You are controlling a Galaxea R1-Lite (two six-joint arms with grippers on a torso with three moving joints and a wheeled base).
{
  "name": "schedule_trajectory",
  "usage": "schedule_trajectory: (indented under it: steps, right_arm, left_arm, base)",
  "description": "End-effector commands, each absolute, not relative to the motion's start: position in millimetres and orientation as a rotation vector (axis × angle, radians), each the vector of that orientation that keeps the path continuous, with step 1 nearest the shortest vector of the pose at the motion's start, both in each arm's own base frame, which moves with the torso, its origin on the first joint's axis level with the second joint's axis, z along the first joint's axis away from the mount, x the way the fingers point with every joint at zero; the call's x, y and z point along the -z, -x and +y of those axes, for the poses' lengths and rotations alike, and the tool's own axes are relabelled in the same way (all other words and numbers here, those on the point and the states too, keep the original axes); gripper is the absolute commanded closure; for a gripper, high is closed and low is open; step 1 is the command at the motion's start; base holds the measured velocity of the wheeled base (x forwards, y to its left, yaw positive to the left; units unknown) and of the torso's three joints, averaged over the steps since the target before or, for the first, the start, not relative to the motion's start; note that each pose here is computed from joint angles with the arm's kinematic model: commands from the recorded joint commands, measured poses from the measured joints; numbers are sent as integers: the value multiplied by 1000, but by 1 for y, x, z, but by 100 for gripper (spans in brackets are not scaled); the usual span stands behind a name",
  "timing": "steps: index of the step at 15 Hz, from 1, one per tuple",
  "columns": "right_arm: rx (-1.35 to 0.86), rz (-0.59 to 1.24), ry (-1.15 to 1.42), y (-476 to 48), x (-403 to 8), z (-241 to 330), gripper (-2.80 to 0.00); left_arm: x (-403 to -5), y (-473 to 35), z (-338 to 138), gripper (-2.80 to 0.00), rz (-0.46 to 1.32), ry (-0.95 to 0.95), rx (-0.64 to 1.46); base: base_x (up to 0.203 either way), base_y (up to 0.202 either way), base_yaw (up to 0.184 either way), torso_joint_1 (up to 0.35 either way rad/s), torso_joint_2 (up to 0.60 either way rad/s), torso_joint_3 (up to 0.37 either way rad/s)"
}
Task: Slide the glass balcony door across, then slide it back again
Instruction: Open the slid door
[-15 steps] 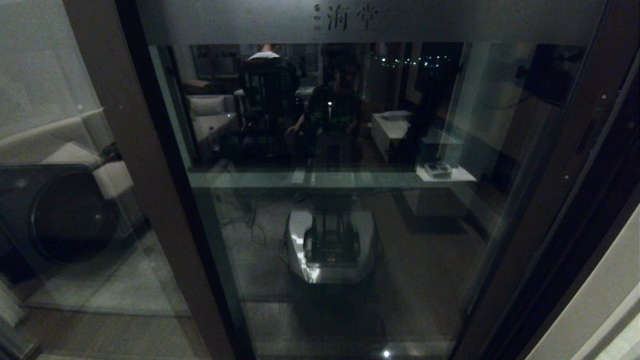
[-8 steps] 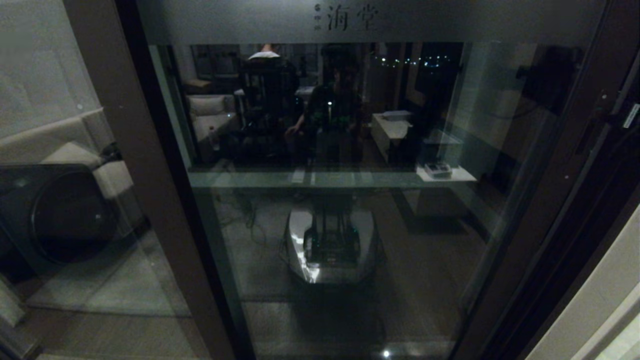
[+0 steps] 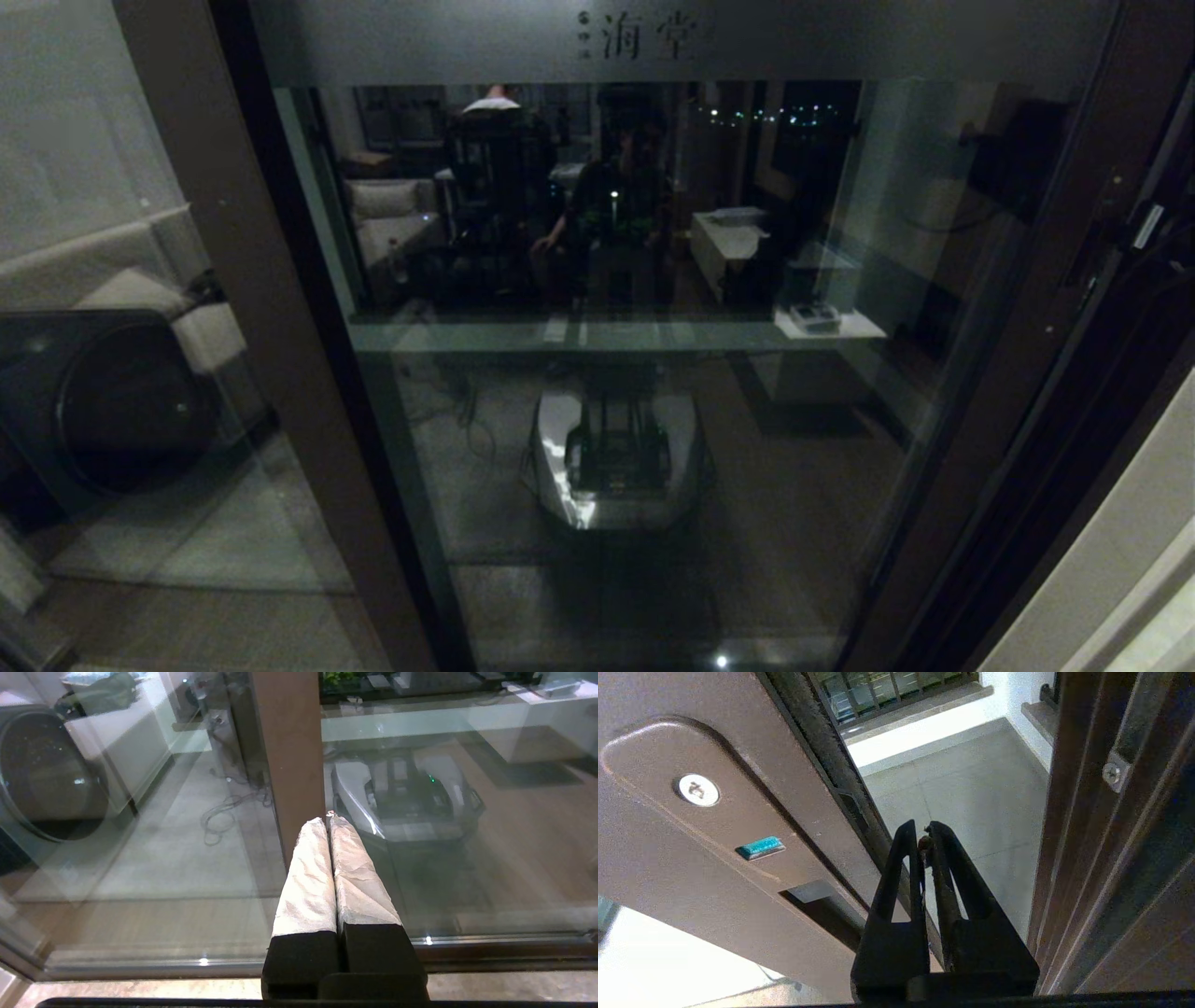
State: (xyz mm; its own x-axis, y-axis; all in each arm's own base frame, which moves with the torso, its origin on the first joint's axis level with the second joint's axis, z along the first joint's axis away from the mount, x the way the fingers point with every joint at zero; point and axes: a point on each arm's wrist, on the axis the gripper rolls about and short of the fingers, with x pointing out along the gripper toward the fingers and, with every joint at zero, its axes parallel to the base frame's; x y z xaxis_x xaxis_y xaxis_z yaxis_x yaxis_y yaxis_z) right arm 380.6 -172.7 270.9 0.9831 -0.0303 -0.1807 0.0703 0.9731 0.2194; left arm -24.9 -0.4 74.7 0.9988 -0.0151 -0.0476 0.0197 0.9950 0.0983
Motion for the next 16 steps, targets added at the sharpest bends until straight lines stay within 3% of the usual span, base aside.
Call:
schedule_trajectory:
  steps: [1, 16]
  right_arm:
    - [24, 185, -228, -384, -269, -166, 0]
    - [19, 170, -207, -392, -266, -136, 0]
  left_arm:
    - [-75, 25, 0, 0, 47, -99, 18]
    - [-75, 25, 0, 0, 47, -99, 17]
  base:
    - [0, 0, 0, 0, 0, 0]
    - [0, 0, 0, 0, 0, 0]
